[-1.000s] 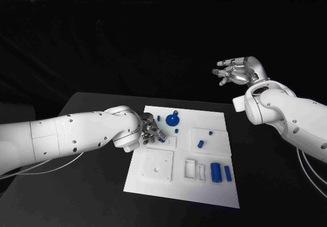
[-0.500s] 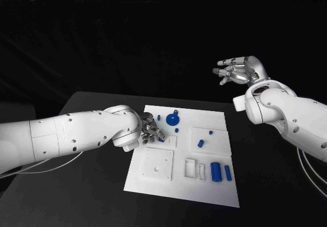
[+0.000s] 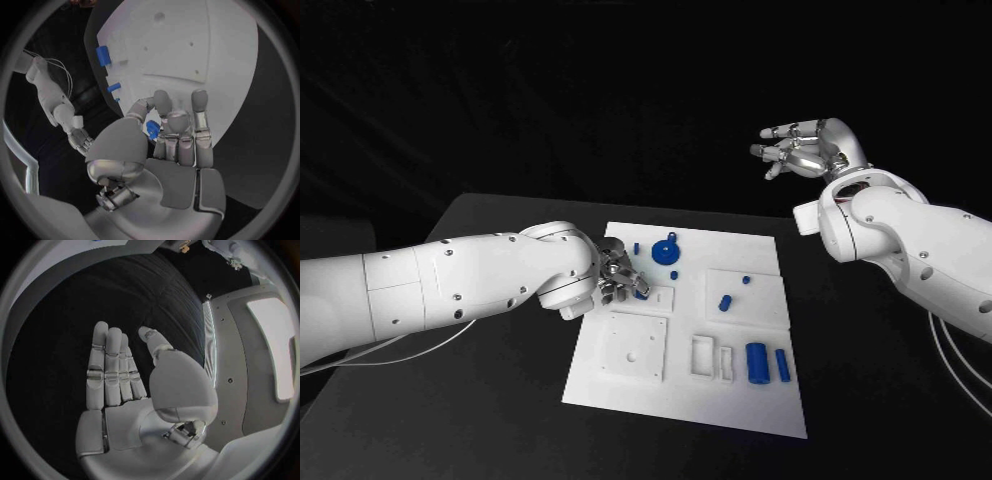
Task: Assemble the parts on the task board
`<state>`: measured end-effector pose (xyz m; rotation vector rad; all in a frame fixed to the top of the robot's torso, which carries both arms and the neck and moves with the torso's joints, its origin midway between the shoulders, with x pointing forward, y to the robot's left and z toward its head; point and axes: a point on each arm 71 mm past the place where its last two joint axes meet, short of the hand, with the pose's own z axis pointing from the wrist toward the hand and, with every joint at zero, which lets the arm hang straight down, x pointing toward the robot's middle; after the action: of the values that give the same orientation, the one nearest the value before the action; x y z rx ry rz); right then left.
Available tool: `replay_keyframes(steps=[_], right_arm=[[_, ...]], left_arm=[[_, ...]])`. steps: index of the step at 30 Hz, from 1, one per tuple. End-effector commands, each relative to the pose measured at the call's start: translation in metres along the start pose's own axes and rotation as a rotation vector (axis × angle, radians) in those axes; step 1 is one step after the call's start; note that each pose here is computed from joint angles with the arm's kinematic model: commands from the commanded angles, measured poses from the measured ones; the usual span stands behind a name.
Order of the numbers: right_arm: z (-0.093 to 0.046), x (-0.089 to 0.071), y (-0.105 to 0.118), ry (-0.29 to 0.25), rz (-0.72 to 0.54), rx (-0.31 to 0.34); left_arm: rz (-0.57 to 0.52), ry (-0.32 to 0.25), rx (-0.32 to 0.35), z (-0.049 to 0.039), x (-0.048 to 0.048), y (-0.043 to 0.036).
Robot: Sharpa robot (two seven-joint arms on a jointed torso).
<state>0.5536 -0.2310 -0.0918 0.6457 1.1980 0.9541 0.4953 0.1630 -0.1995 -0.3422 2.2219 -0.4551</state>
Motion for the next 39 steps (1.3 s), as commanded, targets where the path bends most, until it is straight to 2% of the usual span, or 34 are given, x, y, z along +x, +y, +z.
replay_keyframes(steps=[1,39], right_arm=[[0.0002,0.0013,0.0014,0.015,0.002,-0.013],[0.0006,0.0044,-0.0013,0.031,-0.004,-0.007]], left_arm=[[0.021,0.011,-0.01,0.0006,0.0021,0.0007],[0.038,0.038,0.006,0.0039,0.0059,-0.0071]])
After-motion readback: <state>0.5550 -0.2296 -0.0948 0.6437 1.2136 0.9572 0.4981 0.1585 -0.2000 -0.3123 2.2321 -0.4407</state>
